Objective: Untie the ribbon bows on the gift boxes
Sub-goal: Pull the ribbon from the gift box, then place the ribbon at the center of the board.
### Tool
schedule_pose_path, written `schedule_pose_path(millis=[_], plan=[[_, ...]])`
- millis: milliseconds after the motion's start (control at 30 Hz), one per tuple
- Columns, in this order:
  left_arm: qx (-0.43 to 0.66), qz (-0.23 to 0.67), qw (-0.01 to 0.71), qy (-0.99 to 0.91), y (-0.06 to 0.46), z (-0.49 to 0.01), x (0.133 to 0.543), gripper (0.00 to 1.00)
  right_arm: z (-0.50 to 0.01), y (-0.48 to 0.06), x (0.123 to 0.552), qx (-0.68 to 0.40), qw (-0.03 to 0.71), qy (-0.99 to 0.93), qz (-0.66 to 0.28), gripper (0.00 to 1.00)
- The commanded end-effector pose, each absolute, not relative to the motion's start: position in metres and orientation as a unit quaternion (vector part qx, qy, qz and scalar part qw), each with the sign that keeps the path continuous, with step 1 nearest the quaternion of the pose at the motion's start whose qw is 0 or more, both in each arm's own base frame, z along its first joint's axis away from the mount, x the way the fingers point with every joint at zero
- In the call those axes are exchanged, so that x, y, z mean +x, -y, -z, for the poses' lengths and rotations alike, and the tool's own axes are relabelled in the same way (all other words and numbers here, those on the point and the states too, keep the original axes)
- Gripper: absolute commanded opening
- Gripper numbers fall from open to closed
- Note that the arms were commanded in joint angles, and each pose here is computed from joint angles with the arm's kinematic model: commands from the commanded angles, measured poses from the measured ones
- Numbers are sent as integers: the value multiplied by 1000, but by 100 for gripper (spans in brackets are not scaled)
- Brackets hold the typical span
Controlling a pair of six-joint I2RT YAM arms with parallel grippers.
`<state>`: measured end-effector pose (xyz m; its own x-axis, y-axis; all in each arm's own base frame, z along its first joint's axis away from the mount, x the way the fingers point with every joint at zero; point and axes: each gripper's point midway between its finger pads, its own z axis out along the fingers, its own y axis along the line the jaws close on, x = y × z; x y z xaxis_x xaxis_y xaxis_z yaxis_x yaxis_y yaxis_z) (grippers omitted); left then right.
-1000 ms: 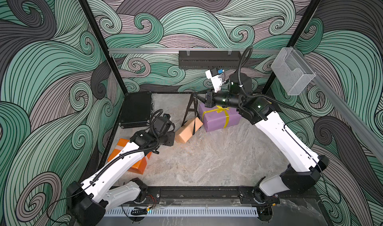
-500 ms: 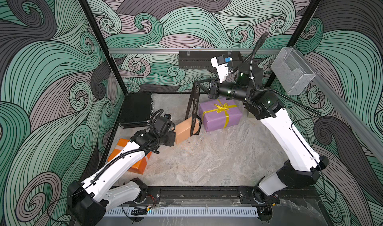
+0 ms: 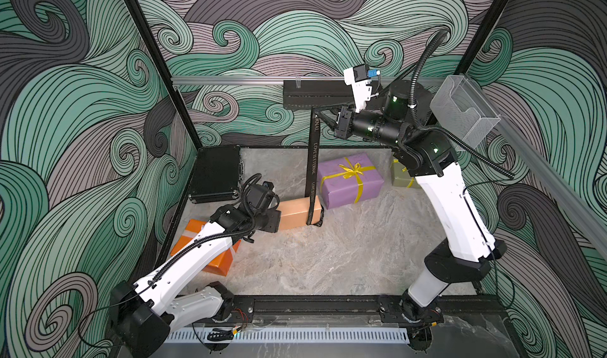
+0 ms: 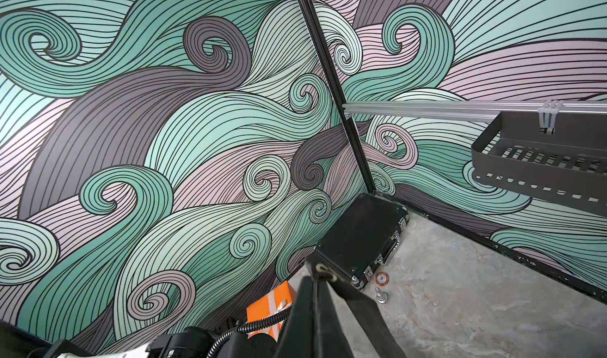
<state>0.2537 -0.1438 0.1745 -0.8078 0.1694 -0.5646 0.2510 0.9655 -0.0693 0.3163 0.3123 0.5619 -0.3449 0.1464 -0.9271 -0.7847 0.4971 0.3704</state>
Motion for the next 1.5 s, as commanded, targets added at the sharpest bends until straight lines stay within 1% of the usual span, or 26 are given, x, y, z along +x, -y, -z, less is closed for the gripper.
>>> schedule_pose_path(millis=[0, 100, 333, 400, 467, 633, 867, 1033, 1200, 1467], plan=[[118, 73, 283, -949, 146, -173, 253, 66, -579, -301, 306, -231, 533, -677, -452, 0], [119, 73, 282, -949, 147, -172, 253, 67, -592, -288, 303, -224, 549, -668, -450, 0], [123, 76, 279, -949, 149, -172, 252, 74, -634, -249, 298, -192, 602, -637, -442, 0], [126, 77, 278, -949, 150, -171, 252, 76, -644, -235, 295, -183, 624, -629, -427, 0], [128, 78, 277, -949, 151, -170, 251, 79, -652, -219, 293, -170, 645, -624, -407, 0], [134, 83, 273, -949, 154, -169, 250, 86, -664, -171, 287, -115, 699, -621, -335, 0], [137, 81, 269, -950, 155, -166, 249, 88, -666, -89, 275, 2, 761, -622, -184, 0], [139, 80, 268, -950, 155, -165, 249, 89, -675, -51, 263, 51, 783, -610, -106, 0], [139, 77, 269, -950, 155, -166, 249, 90, -685, -21, 245, 100, 798, -591, -60, 0], [139, 75, 268, -950, 154, -165, 249, 91, -696, 5, 216, 128, 815, -564, -31, 0]])
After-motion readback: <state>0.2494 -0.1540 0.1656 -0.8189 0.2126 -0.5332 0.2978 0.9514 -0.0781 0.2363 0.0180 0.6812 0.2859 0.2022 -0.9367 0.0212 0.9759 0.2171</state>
